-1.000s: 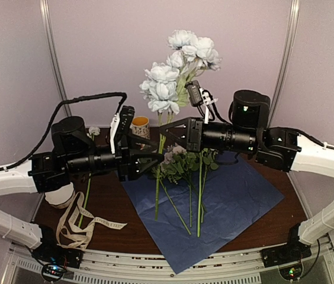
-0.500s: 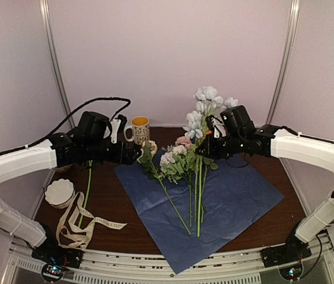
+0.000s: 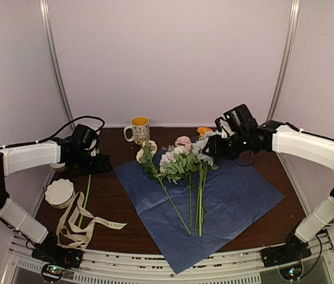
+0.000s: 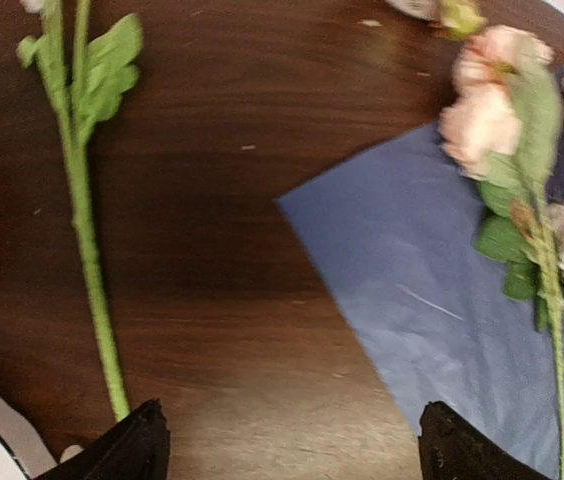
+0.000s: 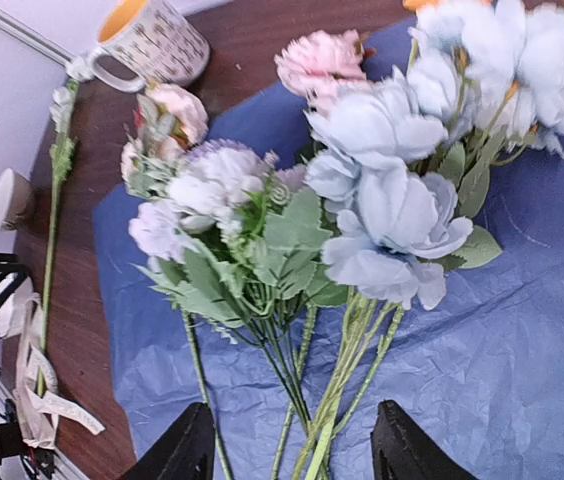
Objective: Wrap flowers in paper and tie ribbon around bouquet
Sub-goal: Place the fake flower on the flattened wrapping paper, then pick up the fake flower from the corner of the board.
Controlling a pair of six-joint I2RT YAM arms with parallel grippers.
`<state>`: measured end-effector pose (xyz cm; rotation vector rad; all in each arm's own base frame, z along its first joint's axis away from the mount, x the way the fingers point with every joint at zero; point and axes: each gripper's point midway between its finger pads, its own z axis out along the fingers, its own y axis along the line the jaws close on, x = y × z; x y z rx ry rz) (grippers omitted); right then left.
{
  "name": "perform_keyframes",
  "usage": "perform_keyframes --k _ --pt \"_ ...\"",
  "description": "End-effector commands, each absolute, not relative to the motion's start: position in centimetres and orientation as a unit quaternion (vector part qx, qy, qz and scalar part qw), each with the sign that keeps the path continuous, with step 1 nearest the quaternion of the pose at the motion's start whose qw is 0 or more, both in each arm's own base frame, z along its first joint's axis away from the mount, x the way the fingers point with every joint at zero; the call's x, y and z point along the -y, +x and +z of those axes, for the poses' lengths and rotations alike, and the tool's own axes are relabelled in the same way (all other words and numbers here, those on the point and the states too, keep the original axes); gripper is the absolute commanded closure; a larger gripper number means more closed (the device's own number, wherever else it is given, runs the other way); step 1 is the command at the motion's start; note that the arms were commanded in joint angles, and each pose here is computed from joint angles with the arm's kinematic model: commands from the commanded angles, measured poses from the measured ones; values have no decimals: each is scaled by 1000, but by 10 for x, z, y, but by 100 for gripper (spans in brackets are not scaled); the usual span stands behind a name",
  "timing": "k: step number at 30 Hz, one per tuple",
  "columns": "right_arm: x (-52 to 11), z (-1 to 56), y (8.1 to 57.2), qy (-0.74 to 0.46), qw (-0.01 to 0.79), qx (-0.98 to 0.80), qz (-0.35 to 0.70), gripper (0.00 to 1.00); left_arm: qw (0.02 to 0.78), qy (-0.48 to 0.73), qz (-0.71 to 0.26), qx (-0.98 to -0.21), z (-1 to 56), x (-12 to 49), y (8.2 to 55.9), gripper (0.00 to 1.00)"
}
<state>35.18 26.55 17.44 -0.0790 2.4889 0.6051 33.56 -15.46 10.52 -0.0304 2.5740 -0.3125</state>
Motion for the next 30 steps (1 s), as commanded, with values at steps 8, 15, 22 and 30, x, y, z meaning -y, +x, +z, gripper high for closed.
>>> perform_keyframes --k 8,15,22,30 --pt "-249 202 301 -45 329 -914 233 49 154 -145 -18 -977 19 53 377 19" --pt "-246 198 291 -50 329 -916 224 50 116 -131 -81 -981 -13 77 372 58" --pt "-248 209 290 -48 340 -908 239 50 127 -154 -108 -974 -22 81 358 100" --pt "-249 222 283 -54 348 -902 251 50 341 -125 -152 -919 123 83 390 100"
